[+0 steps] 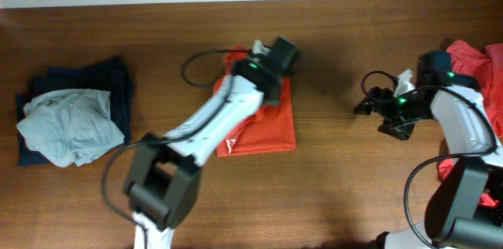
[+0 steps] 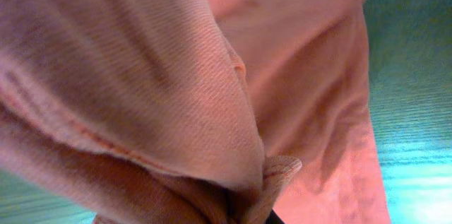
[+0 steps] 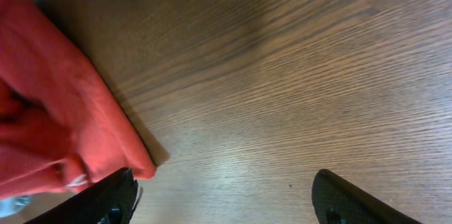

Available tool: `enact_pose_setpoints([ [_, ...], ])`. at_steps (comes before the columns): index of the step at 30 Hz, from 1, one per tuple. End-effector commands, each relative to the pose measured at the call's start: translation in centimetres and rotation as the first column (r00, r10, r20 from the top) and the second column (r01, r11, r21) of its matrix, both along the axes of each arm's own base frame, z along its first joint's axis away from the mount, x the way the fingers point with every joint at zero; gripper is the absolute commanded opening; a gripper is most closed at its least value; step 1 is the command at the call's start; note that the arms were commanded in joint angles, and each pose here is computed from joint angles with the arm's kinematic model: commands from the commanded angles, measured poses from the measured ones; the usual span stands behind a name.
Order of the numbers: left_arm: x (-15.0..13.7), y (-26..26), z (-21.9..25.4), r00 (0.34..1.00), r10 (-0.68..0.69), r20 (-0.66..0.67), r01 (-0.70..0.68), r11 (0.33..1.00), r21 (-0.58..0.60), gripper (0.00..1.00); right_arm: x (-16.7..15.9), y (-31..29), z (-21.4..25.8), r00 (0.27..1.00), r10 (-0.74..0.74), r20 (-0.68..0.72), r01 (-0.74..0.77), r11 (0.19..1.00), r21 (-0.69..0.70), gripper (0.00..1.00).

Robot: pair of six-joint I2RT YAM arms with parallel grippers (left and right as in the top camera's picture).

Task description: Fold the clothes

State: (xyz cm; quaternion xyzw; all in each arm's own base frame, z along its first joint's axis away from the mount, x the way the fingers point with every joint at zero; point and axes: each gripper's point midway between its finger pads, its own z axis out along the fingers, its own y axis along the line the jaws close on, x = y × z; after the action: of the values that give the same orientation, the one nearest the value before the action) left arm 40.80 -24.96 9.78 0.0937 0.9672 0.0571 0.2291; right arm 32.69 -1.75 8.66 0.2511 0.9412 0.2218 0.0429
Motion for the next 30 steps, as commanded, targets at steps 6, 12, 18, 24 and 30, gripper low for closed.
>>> enact_pose_setpoints([
  [6, -1.0, -2.5, -4.8, 0.999, -0.032, -0.017, 0.034, 0.99, 0.138, 0.75, 0.7, 0.6, 2.0, 0.996, 0.023, 0.082, -0.029, 0.997, 0.071, 0.84],
  [12, 0.3, -4.1, 4.1, 0.998, -0.053, 0.037, 0.049, 0.994, 0.101, 0.87, 0.7, 0.4, 1.9, 0.997, 0.022, 0.08, -0.027, 0.998, 0.06, 0.84],
  [18, 0.5, -3.7, 10.4, 0.993, -0.078, 0.086, 0.071, 0.994, 0.077, 0.94, 0.6, 0.0, 1.7, 0.996, 0.044, 0.08, -0.047, 0.999, 0.025, 0.84],
  [24, 0.5, 2.7, 10.1, 0.998, 0.026, -0.064, -0.018, 0.994, 0.11, 0.94, 0.6, 0.1, 1.7, 0.993, 0.073, 0.093, -0.075, 0.997, 0.018, 0.84],
  [30, -0.5, 4.6, 6.1, 0.942, -0.072, -0.328, 0.053, 0.996, -0.069, 0.29, 1.0, 0.1, 1.7, 0.989, 0.09, 0.116, -0.091, 0.996, 0.006, 0.84],
])
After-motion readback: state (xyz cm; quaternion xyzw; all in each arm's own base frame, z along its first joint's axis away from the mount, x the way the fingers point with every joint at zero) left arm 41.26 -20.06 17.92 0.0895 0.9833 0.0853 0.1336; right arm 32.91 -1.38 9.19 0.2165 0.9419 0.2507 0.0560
